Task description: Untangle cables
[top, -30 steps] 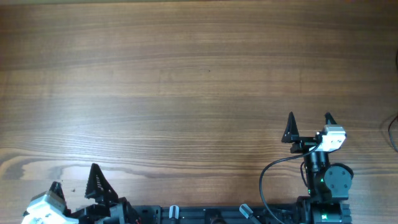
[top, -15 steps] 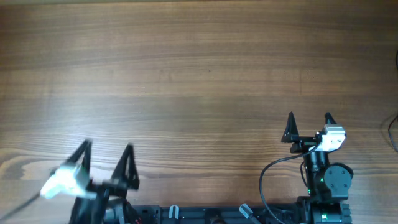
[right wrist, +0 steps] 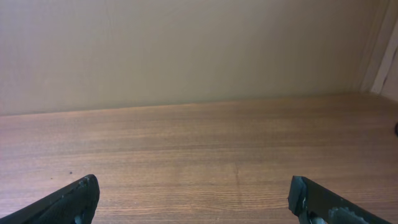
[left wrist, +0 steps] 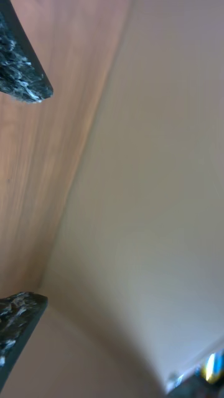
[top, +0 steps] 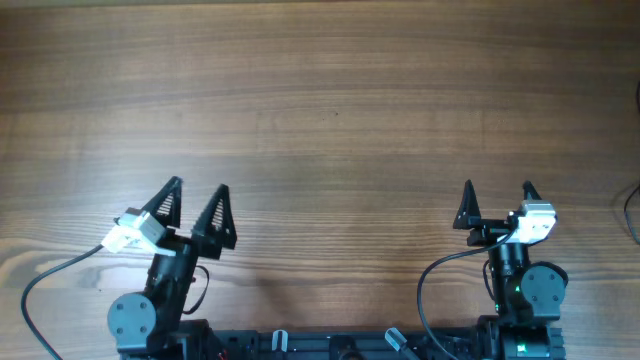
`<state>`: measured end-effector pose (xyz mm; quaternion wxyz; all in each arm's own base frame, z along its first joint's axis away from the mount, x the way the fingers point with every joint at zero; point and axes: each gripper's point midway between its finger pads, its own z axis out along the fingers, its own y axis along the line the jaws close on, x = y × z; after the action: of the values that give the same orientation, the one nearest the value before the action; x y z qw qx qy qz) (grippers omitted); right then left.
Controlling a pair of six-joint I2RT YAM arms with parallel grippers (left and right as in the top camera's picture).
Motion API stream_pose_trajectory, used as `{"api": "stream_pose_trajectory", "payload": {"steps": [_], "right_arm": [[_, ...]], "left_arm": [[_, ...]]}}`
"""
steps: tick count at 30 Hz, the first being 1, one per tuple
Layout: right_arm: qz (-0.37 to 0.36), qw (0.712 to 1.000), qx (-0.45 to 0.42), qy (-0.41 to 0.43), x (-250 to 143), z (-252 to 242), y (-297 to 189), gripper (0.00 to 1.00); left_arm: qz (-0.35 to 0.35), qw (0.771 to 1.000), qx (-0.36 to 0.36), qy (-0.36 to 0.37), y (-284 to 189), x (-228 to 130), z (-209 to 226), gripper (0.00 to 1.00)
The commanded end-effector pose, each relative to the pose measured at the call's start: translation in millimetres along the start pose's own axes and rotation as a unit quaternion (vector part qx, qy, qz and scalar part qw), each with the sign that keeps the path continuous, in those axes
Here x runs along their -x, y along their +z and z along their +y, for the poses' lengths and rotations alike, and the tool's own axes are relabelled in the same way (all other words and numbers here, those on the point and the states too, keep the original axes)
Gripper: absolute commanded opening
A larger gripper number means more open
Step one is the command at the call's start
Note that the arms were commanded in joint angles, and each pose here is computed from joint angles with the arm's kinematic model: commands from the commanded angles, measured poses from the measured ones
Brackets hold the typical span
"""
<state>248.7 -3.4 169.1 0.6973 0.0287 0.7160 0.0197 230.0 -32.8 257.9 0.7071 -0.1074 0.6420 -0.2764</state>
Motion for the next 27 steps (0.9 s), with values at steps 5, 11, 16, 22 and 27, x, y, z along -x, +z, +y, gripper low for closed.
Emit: {"api": "stream_pose_trajectory", "payload": {"steps": [5, 11, 16, 22, 27], "right_arm": [[-0.002, 1.0, -0.006, 0.008, 0.8, -1.9, 0.0, 1.0], [-0.002, 1.0, -0.006, 0.008, 0.8, -1.9, 0.0, 1.0], [-0.002, 1.0, -0.006, 0.008, 0.8, -1.9, 0.0, 1.0], [-0.002, 1.0, -0.006, 0.008, 0.8, -1.9, 0.0, 1.0], [-0.002, 1.0, -0.006, 0.008, 0.8, -1.9, 0.0, 1.0]], "left_arm": [[-0.077, 0.985, 0.151, -0.038, -6.9, -14.6, 75.0, 1.0], [0.003, 0.987, 0.13, 0.097, -2.9, -44.0, 72.6, 1.0], [0.062, 0.98, 0.139, 0.13, -6.4, -69.0, 81.9, 1.0], [0.083, 0.98, 0.13, 0.127, -5.2, -77.9, 80.8, 1.0], [0.119, 0.975, 0.144, 0.122, -5.7, -93.4, 90.0, 1.0]]}}
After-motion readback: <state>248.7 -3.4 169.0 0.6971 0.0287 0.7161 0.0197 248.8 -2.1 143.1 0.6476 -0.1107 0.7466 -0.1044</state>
